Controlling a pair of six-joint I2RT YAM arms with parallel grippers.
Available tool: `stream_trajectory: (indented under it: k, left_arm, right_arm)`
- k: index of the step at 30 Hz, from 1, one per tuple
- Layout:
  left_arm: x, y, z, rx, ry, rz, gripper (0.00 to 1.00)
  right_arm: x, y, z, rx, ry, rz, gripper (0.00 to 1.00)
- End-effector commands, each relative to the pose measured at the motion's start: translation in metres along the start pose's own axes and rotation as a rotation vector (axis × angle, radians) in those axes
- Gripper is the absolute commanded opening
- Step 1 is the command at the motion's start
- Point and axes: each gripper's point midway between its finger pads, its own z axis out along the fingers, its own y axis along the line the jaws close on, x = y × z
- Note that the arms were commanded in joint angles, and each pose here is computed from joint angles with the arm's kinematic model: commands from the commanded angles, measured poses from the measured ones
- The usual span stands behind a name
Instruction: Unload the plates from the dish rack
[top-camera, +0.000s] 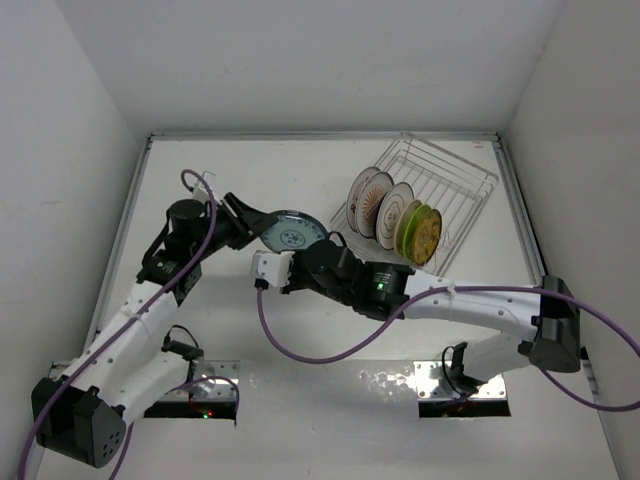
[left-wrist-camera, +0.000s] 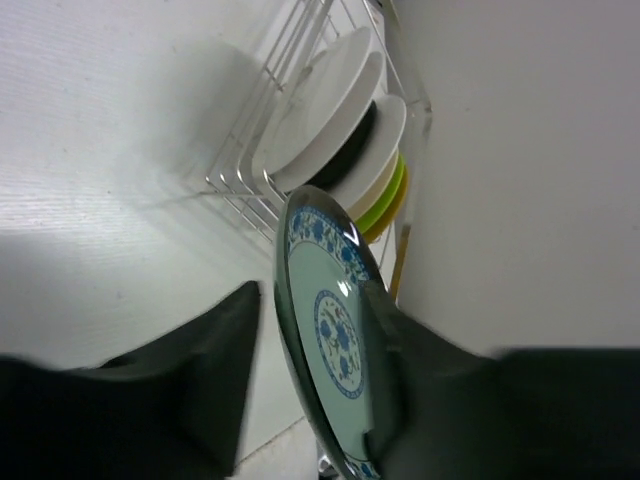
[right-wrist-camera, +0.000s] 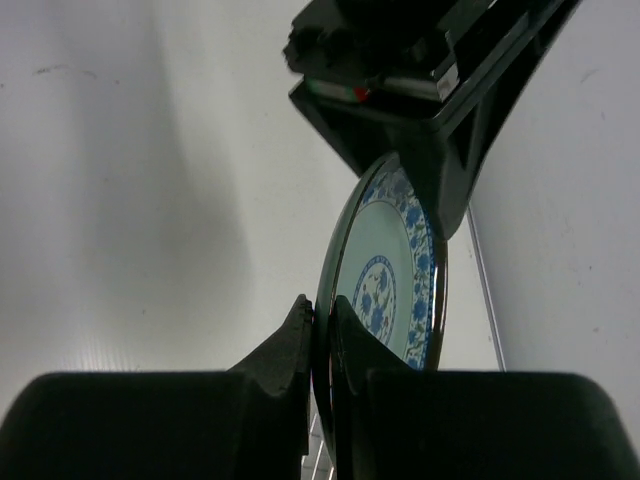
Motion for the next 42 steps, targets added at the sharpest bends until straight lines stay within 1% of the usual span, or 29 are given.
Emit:
stream_trajectory:
  k: [1, 2, 3, 5, 6, 7, 8, 9, 10, 11, 16, 19, 21, 22, 24, 25, 26, 27, 28, 30, 31, 32, 33, 35, 36, 38, 39, 41, 42]
  left_arm:
    - [0.001, -0.023, 0.001, 0.108, 0.003, 0.001, 0.35]
    - [0.002, -0.022, 0.002, 0.107, 0.007, -0.001, 0.24]
    - [0.002, -0.021, 0.003, 0.105, 0.009, -0.002, 0.08]
    - [0.002, -0.020, 0.005, 0.102, 0.007, 0.001, 0.00]
    - [0.000, -0.020, 0.006, 0.100, -0.003, 0.002, 0.00]
    - [0.001, -0.016, 0.007, 0.093, -0.007, -0.001, 0.00]
    - [-0.001, -0.013, 0.008, 0.084, -0.018, -0.003, 0.00]
    - [-0.006, -0.005, 0.011, 0.049, -0.055, -0.007, 0.00]
    - [-0.009, 0.003, 0.013, 0.019, -0.078, -0.013, 0.00]
    - [-0.012, 0.010, 0.015, -0.009, -0.096, -0.012, 0.00]
    - [-0.047, 0.057, 0.021, -0.221, -0.302, 0.004, 0.00]
    - [-0.068, 0.088, 0.036, -0.332, -0.402, 0.009, 0.00]
    - [-0.075, 0.101, 0.047, -0.368, -0.422, 0.032, 0.00]
    - [-0.075, 0.117, 0.062, -0.406, -0.414, 0.040, 0.00]
    - [-0.085, 0.125, 0.079, -0.424, -0.409, 0.057, 0.00]
    - [-0.083, 0.139, 0.093, -0.448, -0.390, 0.056, 0.00]
    - [-0.091, 0.142, 0.100, -0.443, -0.393, 0.050, 0.00]
    - [-0.095, 0.145, 0.107, -0.436, -0.396, 0.049, 0.00]
    - [-0.096, 0.161, 0.118, -0.457, -0.375, 0.042, 0.00]
    - [-0.109, 0.163, 0.131, -0.462, -0.380, 0.045, 0.00]
    - [-0.109, 0.178, 0.138, -0.489, -0.365, 0.039, 0.00]
    - [-0.117, 0.174, 0.145, -0.479, -0.370, 0.041, 0.00]
    - [-0.114, 0.188, 0.152, -0.504, -0.352, 0.035, 0.03]
    - [-0.124, 0.188, 0.161, -0.501, -0.364, 0.033, 0.11]
    - [-0.116, 0.204, 0.168, -0.537, -0.336, 0.026, 0.17]
    - [-0.122, 0.202, 0.181, -0.537, -0.323, 0.018, 0.22]
    - [-0.114, 0.215, 0.185, -0.574, -0.294, 0.007, 0.30]
    - [-0.118, 0.217, 0.188, -0.588, -0.301, -0.005, 0.43]
    - [-0.116, 0.221, 0.186, -0.607, -0.300, -0.012, 0.62]
  right_arm:
    - [-0.027, -0.016, 0.004, 0.076, -0.106, 0.026, 0.00]
    - [-0.028, -0.016, 0.007, 0.081, -0.107, 0.030, 0.00]
    - [-0.027, -0.015, 0.008, 0.083, -0.103, 0.032, 0.00]
    - [-0.023, -0.013, 0.014, 0.092, -0.095, 0.035, 0.00]
    - [-0.018, -0.012, 0.016, 0.102, -0.078, 0.037, 0.00]
    - [-0.013, -0.011, 0.018, 0.109, -0.065, 0.040, 0.05]
    - [-0.009, -0.009, 0.018, 0.116, -0.061, 0.058, 0.18]
    - [-0.003, -0.010, 0.018, 0.139, -0.042, 0.070, 0.37]
    - [0.003, -0.012, 0.018, 0.163, -0.024, 0.084, 0.77]
    - [0.012, -0.011, 0.017, 0.184, -0.001, 0.108, 0.98]
    - [0.046, -0.041, -0.013, 0.415, 0.126, 0.296, 0.99]
    - [0.073, -0.074, -0.049, 0.566, 0.209, 0.549, 0.99]
    - [0.096, -0.074, -0.059, 0.556, 0.264, 0.710, 0.99]
    - [0.115, -0.093, -0.070, 0.599, 0.283, 0.794, 0.99]
    - [0.135, -0.097, -0.080, 0.614, 0.303, 0.902, 0.99]
    - [0.153, -0.101, -0.089, 0.653, 0.335, 0.918, 0.99]
    - [0.154, -0.107, -0.100, 0.683, 0.322, 0.931, 0.99]
    - [0.166, -0.107, -0.109, 0.717, 0.348, 0.943, 0.99]
    - [0.170, -0.110, -0.116, 0.742, 0.355, 0.948, 0.99]
    - [0.174, -0.116, -0.133, 0.782, 0.354, 0.967, 0.99]
    - [0.182, -0.119, -0.141, 0.817, 0.370, 0.973, 0.99]
    - [0.185, -0.120, -0.148, 0.828, 0.373, 0.985, 0.99]
    - [0.193, -0.125, -0.154, 0.857, 0.387, 1.002, 0.99]
    - [0.201, -0.126, -0.159, 0.866, 0.399, 1.033, 0.99]
    - [0.212, -0.130, -0.164, 0.892, 0.426, 1.062, 0.99]
    - [0.222, -0.128, -0.163, 0.871, 0.460, 1.121, 0.99]
    - [0.238, -0.130, -0.162, 0.884, 0.507, 1.153, 0.99]
    - [0.251, -0.129, -0.157, 0.882, 0.535, 1.226, 0.99]
    - [0.259, -0.131, -0.158, 0.885, 0.548, 1.268, 0.99]
